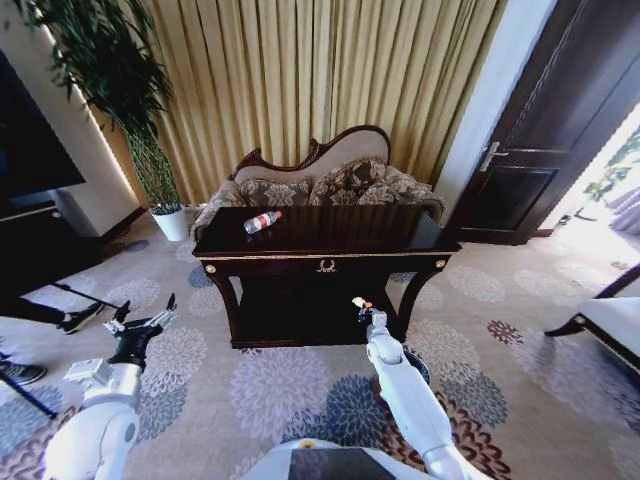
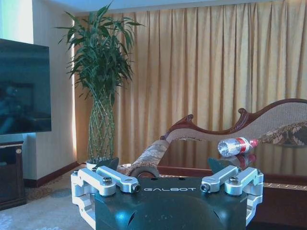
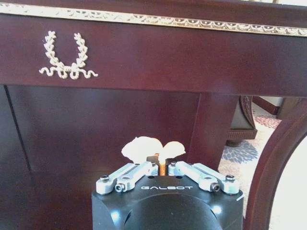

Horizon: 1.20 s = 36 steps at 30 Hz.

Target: Move to the front of the table and place the trash on the table into the trash bin.

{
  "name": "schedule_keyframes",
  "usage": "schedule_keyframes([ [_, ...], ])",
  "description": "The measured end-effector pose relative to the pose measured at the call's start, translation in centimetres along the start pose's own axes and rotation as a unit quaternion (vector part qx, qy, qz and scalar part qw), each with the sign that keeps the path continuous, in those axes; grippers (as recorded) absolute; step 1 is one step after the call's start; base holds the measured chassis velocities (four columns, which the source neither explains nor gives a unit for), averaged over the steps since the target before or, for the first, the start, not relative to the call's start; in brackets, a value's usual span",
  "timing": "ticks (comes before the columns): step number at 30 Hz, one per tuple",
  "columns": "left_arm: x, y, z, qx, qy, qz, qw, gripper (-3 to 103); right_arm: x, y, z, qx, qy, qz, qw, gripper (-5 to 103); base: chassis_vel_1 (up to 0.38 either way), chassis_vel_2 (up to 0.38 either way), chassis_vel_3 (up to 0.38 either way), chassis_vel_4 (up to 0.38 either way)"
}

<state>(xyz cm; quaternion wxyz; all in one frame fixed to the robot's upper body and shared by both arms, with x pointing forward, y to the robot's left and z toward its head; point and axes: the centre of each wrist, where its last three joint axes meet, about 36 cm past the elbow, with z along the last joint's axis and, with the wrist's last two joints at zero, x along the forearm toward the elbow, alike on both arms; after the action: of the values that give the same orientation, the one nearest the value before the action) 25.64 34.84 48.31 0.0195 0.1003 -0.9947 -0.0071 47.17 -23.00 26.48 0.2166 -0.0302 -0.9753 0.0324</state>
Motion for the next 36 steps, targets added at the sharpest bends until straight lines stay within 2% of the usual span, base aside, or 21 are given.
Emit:
schedule_keyframes([
  [22,0.0,0.2,0.2,-0.001,0.002,0.000,1.0000,100,0.6,0.6,-2.3,-0.023,-0.036,-0.015,0.999,5,0.000,0.000,0.000,0.000],
  [36,-0.1,0.3,0.4,-0.001,0.002,0.000,1.0000,100,1.1,0.6,-1.5,-0.020,-0.040,-0.018,0.999,5,-0.059,-0.076,0.061,0.079],
])
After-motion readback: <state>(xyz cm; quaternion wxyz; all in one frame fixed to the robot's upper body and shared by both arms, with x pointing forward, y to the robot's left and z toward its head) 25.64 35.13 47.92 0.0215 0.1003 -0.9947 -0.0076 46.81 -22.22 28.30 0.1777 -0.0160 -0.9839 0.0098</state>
